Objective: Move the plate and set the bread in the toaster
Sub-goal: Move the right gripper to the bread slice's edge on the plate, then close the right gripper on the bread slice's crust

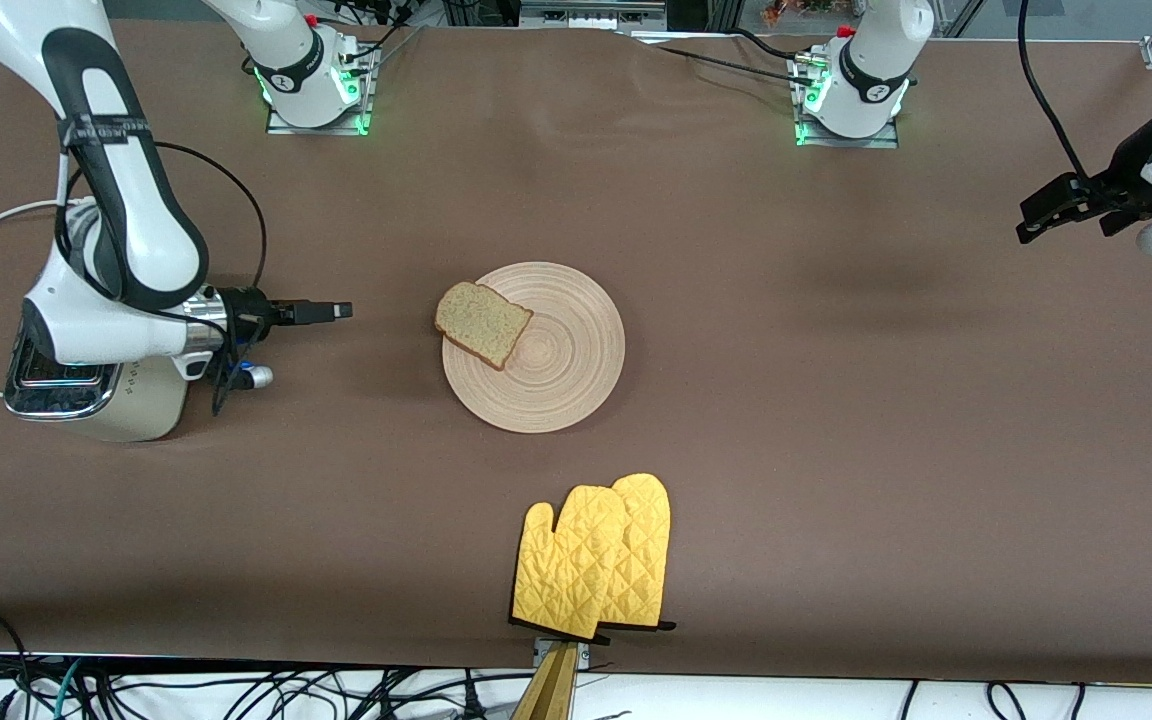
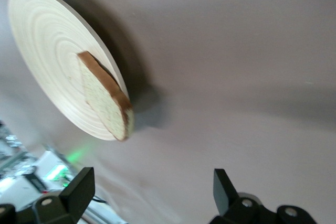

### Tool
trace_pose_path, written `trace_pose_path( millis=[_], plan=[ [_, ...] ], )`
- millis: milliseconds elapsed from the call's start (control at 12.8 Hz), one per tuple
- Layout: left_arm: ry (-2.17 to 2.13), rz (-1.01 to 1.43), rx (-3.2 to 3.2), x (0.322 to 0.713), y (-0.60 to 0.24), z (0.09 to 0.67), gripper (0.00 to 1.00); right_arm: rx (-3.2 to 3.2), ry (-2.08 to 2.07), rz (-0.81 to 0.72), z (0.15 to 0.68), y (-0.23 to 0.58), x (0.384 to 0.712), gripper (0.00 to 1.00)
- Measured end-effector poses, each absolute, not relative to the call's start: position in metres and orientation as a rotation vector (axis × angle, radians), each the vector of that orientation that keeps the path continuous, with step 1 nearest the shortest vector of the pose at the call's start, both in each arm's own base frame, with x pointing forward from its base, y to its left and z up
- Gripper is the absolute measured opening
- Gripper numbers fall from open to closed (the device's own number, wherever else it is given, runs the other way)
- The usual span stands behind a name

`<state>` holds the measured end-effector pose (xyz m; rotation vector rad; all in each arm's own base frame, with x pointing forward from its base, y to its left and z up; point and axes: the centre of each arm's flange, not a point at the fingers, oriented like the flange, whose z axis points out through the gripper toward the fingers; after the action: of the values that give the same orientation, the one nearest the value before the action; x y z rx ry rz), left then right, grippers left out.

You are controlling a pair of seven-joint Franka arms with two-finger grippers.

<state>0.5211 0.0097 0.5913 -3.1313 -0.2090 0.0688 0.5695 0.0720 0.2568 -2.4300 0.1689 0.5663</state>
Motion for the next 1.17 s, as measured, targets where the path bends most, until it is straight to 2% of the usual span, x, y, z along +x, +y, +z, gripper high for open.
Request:
trace_pose_path(
  millis=[389, 623, 701, 779, 857, 935, 1168],
  plan=[
    [-0.209, 0.074, -3.131, 0.521, 0.010, 0.591, 1.00, -2.363, 0.197, 0.471, 0.219, 0.109, 0.555, 0.91],
    [-0.209, 0.075, -3.131, 0.521, 0.010, 0.591, 1.00, -2.365, 0.169, 0.480, 0.194, 0.136, 0.527, 0.80],
    [-0.209, 0.075, -3.131, 0.521, 0.010, 0.591, 1.00, -2.368, 0.146, 0.487, 0.185, 0.143, 0.518, 0.80],
    [-0.209, 0.075, -3.131, 0.521, 0.010, 0.591, 1.00, -2.363, 0.128, 0.489, 0.178, 0.149, 0.511, 0.74],
    [-0.209, 0.075, -3.131, 0.521, 0.010, 0.591, 1.00, -2.353, 0.125, 0.495, 0.172, 0.155, 0.506, 0.74],
    [-0.209, 0.075, -3.131, 0.521, 0.010, 0.591, 1.00, -2.340, 0.132, 0.500, 0.166, 0.158, 0.503, 0.66],
    [-0.209, 0.075, -3.131, 0.521, 0.010, 0.591, 1.00, -2.298, 0.178, 0.492, 0.160, 0.160, 0.502, 0.64]
  ],
)
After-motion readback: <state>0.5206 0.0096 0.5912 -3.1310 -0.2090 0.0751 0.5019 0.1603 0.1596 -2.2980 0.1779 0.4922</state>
